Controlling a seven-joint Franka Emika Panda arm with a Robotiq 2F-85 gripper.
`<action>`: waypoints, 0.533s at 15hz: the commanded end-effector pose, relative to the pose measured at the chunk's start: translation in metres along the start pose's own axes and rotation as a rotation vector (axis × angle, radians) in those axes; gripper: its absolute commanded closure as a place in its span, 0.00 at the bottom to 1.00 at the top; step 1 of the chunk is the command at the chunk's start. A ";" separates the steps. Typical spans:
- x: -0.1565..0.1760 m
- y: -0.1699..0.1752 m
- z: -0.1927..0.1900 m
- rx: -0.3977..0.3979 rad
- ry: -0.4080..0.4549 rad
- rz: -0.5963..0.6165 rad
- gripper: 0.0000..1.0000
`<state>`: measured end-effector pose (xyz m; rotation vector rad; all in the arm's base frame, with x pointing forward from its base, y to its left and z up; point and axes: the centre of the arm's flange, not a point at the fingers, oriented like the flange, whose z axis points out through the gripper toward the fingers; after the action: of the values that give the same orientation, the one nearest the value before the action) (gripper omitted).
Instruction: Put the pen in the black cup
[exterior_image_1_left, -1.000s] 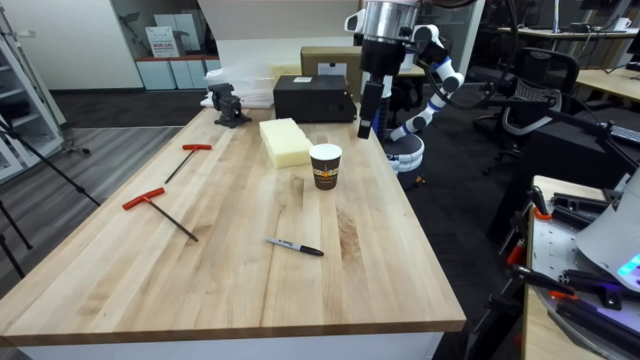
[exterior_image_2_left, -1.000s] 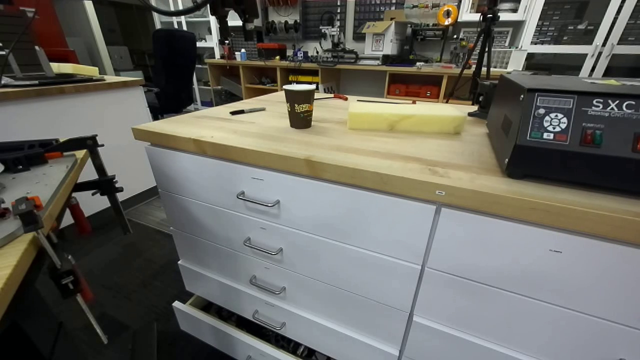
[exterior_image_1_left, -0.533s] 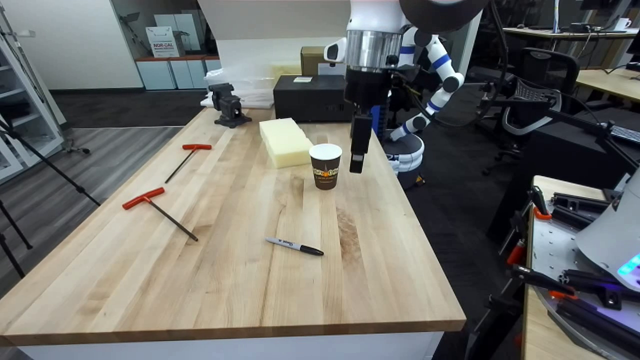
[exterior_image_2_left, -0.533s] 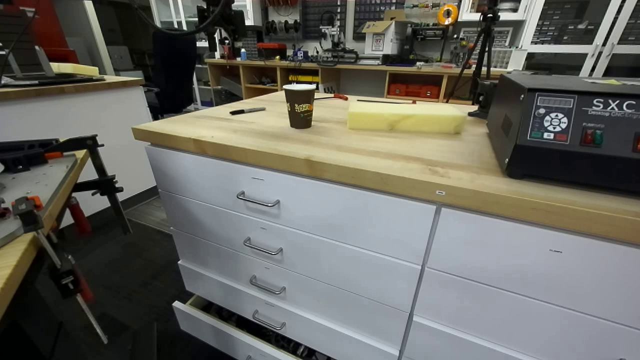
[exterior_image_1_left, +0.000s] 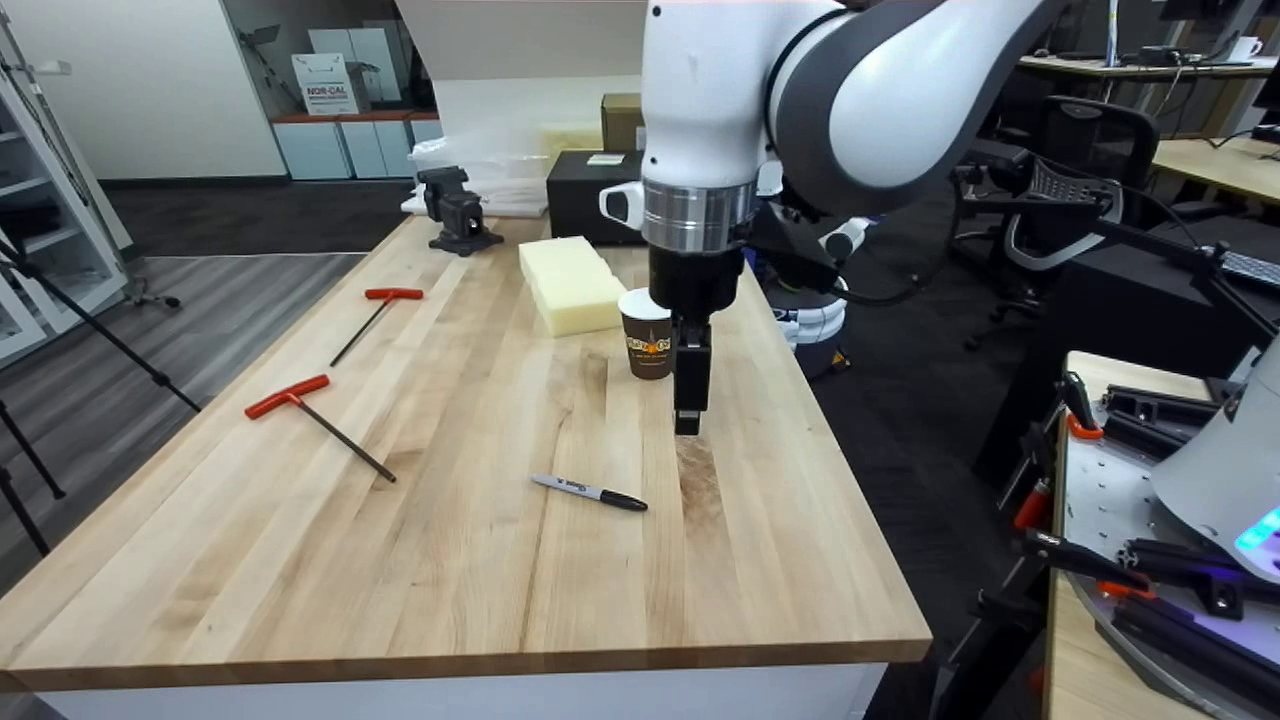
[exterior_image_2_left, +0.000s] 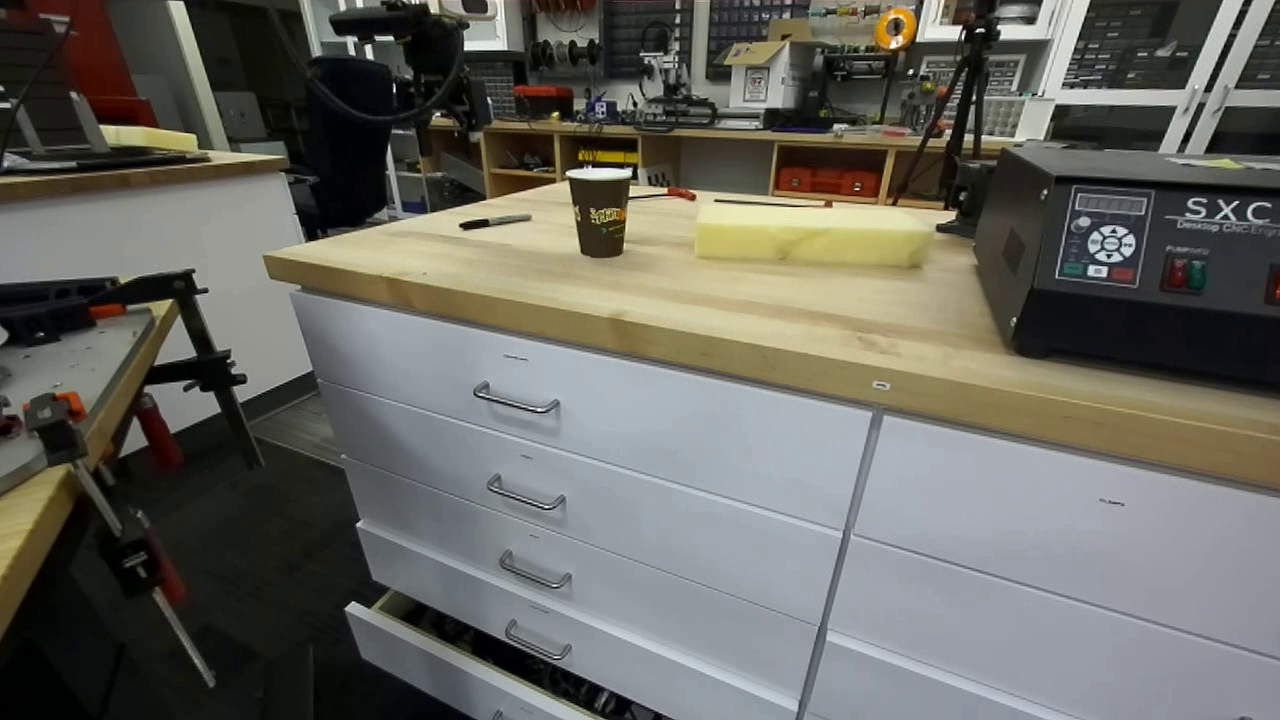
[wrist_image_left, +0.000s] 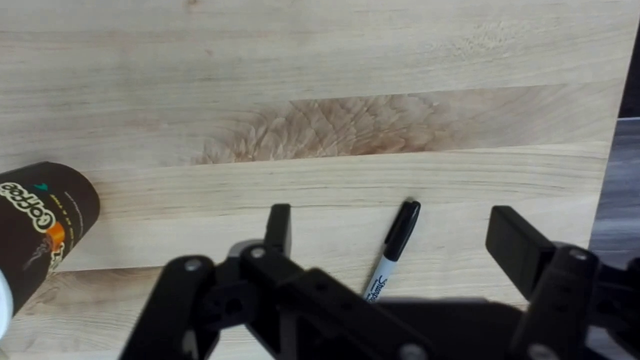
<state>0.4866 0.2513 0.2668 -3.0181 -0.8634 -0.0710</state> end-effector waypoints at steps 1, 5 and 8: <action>0.040 -0.005 0.024 -0.048 -0.016 0.025 0.00; 0.067 0.002 0.040 -0.083 -0.029 0.092 0.00; 0.080 0.007 0.046 -0.094 -0.035 0.134 0.00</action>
<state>0.5392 0.2753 0.2271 -3.1099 -0.7476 -0.0784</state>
